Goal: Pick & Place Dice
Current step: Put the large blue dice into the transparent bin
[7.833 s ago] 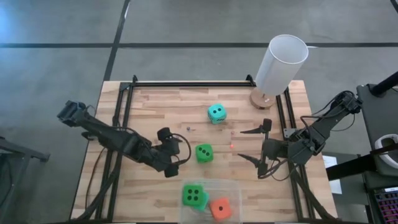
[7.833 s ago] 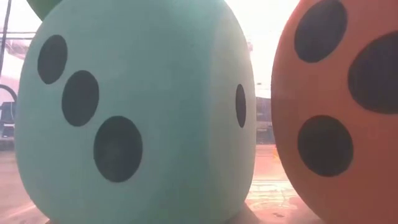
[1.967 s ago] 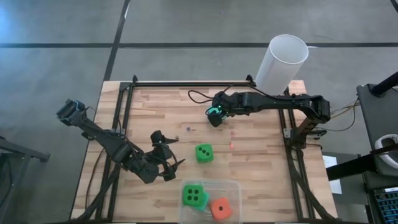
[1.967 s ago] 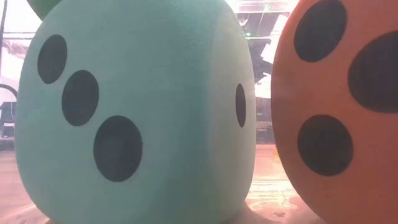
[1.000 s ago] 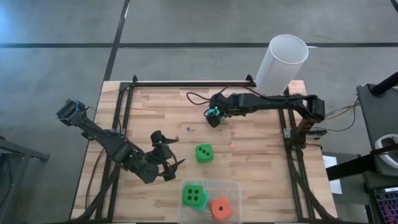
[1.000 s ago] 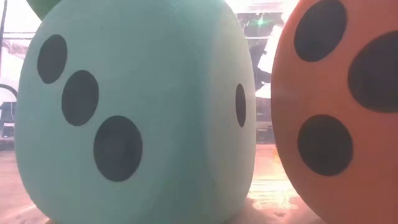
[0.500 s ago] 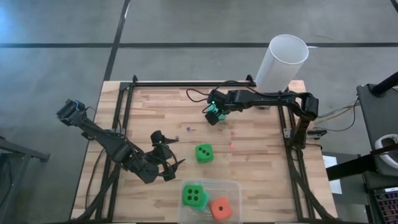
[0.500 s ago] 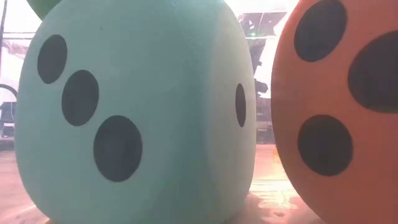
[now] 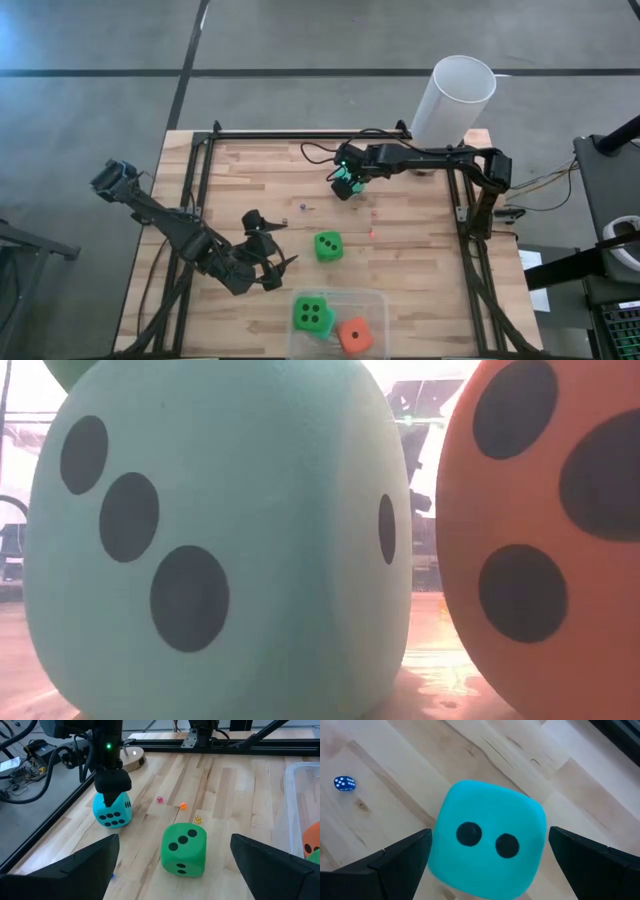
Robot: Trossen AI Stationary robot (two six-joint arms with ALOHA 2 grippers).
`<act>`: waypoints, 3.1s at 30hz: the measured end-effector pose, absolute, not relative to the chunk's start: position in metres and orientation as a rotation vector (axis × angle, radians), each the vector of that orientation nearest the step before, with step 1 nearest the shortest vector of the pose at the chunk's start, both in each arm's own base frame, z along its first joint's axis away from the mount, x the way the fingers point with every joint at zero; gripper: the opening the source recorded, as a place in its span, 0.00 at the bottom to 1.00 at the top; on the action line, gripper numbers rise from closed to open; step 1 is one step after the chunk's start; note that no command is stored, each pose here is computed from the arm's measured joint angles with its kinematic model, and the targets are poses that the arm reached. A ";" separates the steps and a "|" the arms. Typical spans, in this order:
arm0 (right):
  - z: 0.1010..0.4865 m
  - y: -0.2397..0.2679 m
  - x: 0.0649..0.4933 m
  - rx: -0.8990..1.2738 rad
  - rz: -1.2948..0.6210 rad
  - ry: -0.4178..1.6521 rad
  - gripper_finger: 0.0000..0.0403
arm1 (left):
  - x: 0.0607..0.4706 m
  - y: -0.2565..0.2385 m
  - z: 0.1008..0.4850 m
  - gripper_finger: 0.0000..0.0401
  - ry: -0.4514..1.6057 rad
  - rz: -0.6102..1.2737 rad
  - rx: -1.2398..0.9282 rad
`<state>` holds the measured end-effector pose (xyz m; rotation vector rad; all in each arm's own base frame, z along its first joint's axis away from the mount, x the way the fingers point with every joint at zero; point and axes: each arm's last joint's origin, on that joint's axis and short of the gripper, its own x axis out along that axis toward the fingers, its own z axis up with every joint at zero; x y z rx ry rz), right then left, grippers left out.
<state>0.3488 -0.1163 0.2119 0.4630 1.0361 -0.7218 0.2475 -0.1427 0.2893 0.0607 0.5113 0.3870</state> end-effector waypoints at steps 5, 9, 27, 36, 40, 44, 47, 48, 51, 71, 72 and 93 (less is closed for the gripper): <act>0.211 -0.117 0.349 0.466 -0.725 1.035 0.99 | 0.248 -0.143 0.289 0.95 0.511 0.387 0.061; 0.210 -0.117 0.349 0.492 -0.740 1.016 0.99 | 0.247 -0.143 0.289 0.95 0.512 0.387 0.061; 0.205 -0.117 0.347 0.509 -0.754 1.015 0.99 | 0.248 -0.143 0.289 0.95 0.512 0.387 0.061; 0.206 -0.117 0.348 0.513 -0.752 1.015 0.99 | 0.248 -0.143 0.289 0.96 0.512 0.387 0.060; 0.207 -0.117 0.348 0.527 -0.734 1.017 0.99 | 0.248 -0.143 0.289 0.95 0.512 0.385 0.060; 0.207 -0.118 0.348 0.542 -0.721 1.020 0.99 | 0.248 -0.143 0.289 0.96 0.512 0.385 0.060; 0.207 -0.120 0.347 0.550 -0.713 1.021 0.99 | 0.248 -0.143 0.289 0.97 0.512 0.385 0.060; 0.207 -0.120 0.347 0.552 -0.712 1.021 0.99 | 0.248 -0.143 0.289 0.97 0.512 0.385 0.060; 0.207 -0.121 0.347 0.555 -0.712 1.020 0.99 | 0.248 -0.143 0.289 0.97 0.512 0.386 0.060; 0.206 -0.121 0.346 0.564 -0.691 1.025 0.99 | 0.248 -0.143 0.289 0.95 0.511 0.387 0.061; 0.206 -0.121 0.346 0.563 -0.691 1.025 0.99 | 0.248 -0.143 0.289 0.95 0.511 0.387 0.061; 0.209 -0.118 0.338 0.456 -0.619 1.109 0.99 | 0.248 -0.143 0.289 0.96 0.512 0.387 0.060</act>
